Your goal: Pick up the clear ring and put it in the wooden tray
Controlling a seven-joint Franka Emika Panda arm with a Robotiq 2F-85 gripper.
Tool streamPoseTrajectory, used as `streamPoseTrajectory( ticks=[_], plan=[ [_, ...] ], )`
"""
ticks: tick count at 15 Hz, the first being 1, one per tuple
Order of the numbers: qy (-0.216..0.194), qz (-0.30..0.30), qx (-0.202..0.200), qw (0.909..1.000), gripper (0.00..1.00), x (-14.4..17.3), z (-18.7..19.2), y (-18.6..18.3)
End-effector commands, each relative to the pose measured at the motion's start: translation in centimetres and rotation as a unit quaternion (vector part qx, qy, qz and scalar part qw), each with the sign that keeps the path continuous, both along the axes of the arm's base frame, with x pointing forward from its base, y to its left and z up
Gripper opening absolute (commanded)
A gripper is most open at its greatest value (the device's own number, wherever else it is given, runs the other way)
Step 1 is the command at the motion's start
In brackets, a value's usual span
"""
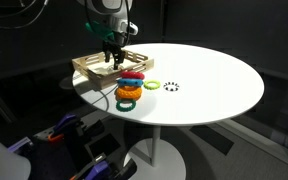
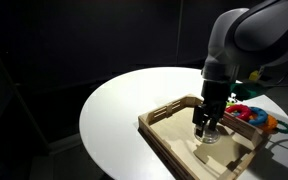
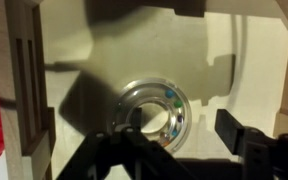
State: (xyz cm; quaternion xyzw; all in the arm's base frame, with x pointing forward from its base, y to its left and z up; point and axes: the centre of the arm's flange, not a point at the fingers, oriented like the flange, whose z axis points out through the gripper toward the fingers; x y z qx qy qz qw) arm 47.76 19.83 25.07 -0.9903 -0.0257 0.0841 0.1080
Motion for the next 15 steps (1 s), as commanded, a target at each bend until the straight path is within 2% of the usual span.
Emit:
streamPoseTrajectory(
  ticks=[1,7,15],
  plan=[
    [-0.007,0.005,0.002,1.0,1.0,1.2,2.2,-1.5],
    [-0.064,0.016,-0.031,0.9974,1.0,2.8,5.1,-3.8],
    [-0.117,0.029,-0.088,0.9888,1.0,3.2,9.2,-7.2]
  ],
)
